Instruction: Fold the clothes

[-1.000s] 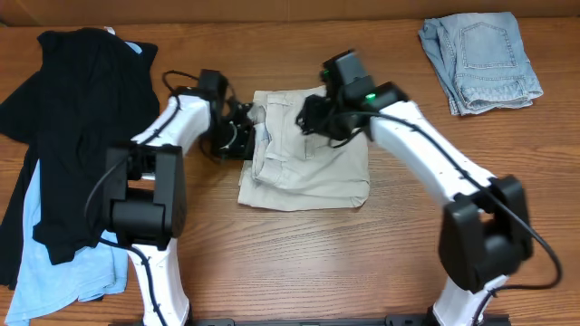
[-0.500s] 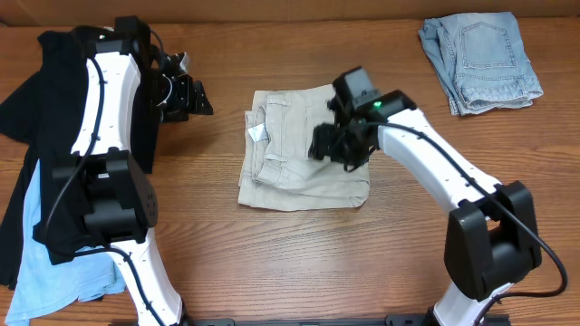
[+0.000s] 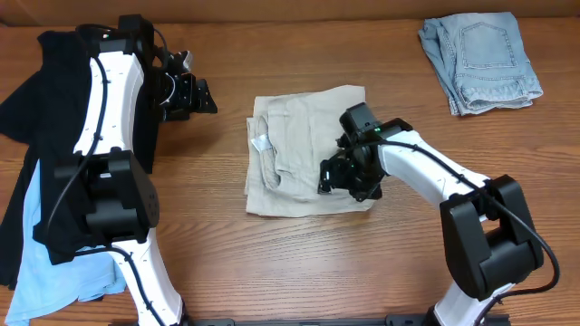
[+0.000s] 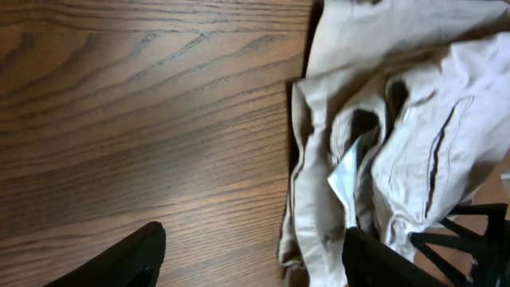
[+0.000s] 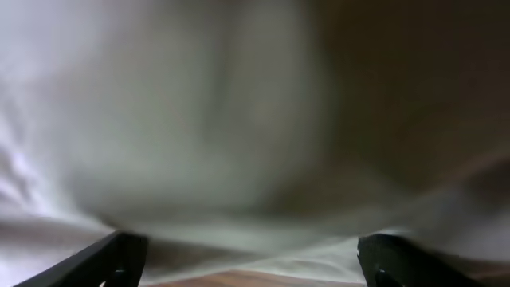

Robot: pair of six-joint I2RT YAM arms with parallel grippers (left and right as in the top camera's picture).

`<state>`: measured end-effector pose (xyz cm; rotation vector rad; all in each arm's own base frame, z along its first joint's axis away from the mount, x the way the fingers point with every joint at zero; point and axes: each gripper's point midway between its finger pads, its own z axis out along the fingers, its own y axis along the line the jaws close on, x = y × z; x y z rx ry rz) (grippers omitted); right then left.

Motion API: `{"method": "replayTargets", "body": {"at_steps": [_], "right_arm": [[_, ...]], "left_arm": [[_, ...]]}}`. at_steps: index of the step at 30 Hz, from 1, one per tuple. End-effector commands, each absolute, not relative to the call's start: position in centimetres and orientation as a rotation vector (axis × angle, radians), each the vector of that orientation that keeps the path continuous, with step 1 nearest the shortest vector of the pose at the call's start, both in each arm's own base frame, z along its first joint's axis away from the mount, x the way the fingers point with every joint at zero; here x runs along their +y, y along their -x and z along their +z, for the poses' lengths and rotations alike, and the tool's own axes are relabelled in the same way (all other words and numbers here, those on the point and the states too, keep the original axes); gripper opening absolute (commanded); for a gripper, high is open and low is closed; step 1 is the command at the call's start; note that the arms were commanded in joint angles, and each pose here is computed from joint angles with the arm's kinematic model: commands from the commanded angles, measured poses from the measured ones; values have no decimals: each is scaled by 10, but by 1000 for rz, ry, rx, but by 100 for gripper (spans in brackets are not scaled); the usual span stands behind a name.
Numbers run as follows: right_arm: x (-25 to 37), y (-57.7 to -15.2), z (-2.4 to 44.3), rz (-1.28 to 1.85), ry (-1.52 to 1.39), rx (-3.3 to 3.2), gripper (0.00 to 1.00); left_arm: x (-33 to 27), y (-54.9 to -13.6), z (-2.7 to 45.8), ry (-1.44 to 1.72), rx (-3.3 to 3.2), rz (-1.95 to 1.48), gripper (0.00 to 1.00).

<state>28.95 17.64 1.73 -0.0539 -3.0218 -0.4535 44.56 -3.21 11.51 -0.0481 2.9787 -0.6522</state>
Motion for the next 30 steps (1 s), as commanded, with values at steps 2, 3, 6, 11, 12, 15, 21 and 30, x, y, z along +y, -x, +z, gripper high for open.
{"method": "replayTargets", "body": {"at_steps": [2, 3, 6, 11, 12, 15, 21, 30], "right_arm": [[116, -302, -7, -223, 227, -3089, 89], [106, -310, -7, -201, 266, -3113, 89], [74, -337, -7, -123, 389, -3205, 88], [22, -387, 2, -120, 649, -3350, 87], [18, -392, 6, -161, 682, -3349, 88], [22, -404, 40, -492, 749, -3253, 91], [47, -397, 94, -768, 859, -3084, 96], [94, -343, 61, -619, 868, -2899, 100]], "left_arm": [[-37, -451, 123, 9, 2950, -646, 73], [-38, -451, 123, 6, 2950, -645, 73], [-41, -452, 123, -6, 2946, -645, 73], [-50, -454, 123, -30, 2939, -646, 73], [-53, -454, 123, -39, 2938, -646, 73], [-64, -454, 124, -79, 2937, -647, 74], [-75, -455, 124, -117, 2930, -647, 74], [-73, -454, 122, -119, 2939, -615, 75]]}}
